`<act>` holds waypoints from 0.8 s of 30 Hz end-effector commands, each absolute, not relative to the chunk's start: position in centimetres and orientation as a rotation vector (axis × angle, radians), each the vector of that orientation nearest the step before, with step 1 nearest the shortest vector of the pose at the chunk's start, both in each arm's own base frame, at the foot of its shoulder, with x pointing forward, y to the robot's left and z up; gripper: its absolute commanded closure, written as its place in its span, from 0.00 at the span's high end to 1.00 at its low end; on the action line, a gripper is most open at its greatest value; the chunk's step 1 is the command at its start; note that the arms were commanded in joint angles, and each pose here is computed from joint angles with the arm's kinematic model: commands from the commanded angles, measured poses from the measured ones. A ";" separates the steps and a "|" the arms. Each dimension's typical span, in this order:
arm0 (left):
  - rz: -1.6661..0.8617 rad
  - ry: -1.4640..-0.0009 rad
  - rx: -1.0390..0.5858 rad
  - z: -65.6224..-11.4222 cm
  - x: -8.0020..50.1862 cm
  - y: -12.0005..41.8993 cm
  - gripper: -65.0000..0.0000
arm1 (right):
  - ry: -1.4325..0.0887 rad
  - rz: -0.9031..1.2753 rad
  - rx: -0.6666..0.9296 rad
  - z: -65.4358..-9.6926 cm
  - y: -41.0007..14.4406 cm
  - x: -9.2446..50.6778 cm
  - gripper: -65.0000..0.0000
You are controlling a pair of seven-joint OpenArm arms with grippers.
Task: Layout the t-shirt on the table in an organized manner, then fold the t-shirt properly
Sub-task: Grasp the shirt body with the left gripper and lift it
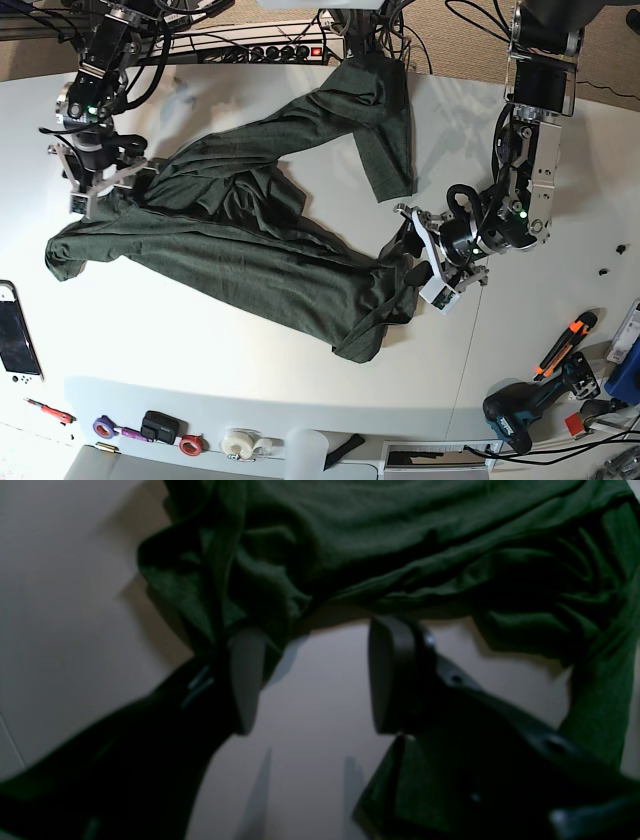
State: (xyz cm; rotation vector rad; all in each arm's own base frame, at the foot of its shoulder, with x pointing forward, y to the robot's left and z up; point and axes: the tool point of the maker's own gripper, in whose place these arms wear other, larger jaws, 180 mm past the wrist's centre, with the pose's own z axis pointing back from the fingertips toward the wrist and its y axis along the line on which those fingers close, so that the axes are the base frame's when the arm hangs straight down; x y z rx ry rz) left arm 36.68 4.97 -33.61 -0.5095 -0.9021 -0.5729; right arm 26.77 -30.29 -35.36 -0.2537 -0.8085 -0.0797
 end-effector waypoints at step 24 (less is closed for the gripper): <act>-0.590 -0.965 -0.524 -31.7 37.6 4.8 0.52 | -0.717 0.028 -0.550 -37.6 -31.5 28.3 0.05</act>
